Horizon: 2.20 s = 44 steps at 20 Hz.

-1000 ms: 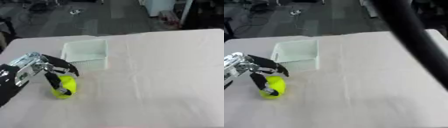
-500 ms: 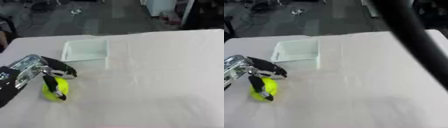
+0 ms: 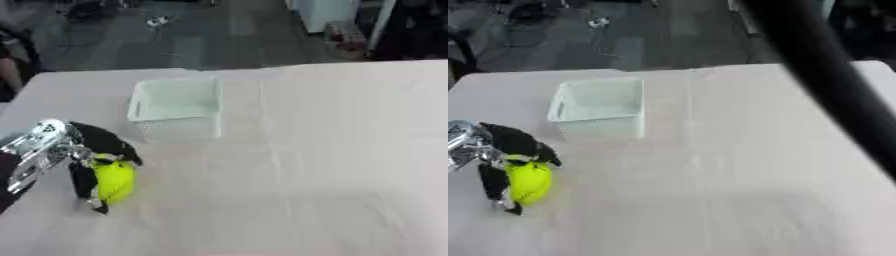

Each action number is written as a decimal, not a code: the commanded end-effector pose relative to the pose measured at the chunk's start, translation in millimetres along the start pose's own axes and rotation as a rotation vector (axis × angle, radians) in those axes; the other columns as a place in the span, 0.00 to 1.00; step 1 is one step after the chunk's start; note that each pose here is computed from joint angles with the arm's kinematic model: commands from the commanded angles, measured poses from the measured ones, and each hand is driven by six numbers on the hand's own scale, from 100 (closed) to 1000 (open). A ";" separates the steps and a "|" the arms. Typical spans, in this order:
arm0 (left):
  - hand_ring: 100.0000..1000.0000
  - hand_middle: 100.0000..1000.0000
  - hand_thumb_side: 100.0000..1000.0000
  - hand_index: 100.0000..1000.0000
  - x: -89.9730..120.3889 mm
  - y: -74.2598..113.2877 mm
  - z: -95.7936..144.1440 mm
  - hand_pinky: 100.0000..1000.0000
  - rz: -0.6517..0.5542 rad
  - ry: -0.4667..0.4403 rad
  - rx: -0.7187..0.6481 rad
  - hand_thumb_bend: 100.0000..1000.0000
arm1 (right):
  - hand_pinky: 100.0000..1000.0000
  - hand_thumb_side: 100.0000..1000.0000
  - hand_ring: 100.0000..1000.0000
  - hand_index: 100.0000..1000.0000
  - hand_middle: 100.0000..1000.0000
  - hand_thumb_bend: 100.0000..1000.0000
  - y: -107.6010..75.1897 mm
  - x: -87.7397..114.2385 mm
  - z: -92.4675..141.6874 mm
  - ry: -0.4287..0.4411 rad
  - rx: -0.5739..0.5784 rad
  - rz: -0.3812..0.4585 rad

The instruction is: Pick up objects on the table and place them in the box.

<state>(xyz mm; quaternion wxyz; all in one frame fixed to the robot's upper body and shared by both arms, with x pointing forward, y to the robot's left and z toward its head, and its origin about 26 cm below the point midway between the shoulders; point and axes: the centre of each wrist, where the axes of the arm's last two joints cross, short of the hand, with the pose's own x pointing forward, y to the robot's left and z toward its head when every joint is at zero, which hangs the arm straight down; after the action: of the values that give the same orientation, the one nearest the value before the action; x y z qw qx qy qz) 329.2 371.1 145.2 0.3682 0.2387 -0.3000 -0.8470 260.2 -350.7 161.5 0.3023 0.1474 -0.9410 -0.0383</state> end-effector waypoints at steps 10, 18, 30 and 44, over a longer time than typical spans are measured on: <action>0.00 0.01 0.62 0.37 -16.6 74.6 65.5 0.00 0.005 -0.249 0.334 0.00 | 0.03 1.00 0.41 0.82 0.50 0.00 -0.5 5.8 -4.3 -0.011 0.021 0.021; 0.00 0.01 0.63 0.35 -60.2 99.1 70.0 0.00 -0.200 -0.162 0.849 0.00 | 0.03 1.00 0.41 0.82 0.49 0.00 0.9 5.1 -6.4 -0.006 0.033 0.010; 0.99 0.92 0.88 0.90 -117.5 58.6 -27.9 1.00 -0.419 0.082 0.734 0.20 | 0.04 1.00 0.42 0.82 0.50 0.00 8.7 4.4 -26.6 -0.035 0.056 -0.064; 1.00 0.99 0.83 0.90 -108.0 103.8 62.1 1.00 -0.336 0.141 1.380 0.24 | 0.03 1.00 0.41 0.82 0.49 0.00 4.3 5.9 -19.5 -0.018 0.058 -0.040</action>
<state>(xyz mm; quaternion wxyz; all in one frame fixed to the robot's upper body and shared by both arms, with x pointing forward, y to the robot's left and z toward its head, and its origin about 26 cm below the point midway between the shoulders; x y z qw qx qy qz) 419.7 414.8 240.2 0.0531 0.4959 -0.6834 -0.5331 267.3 -345.4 172.2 0.2978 0.1819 -0.9364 -0.0365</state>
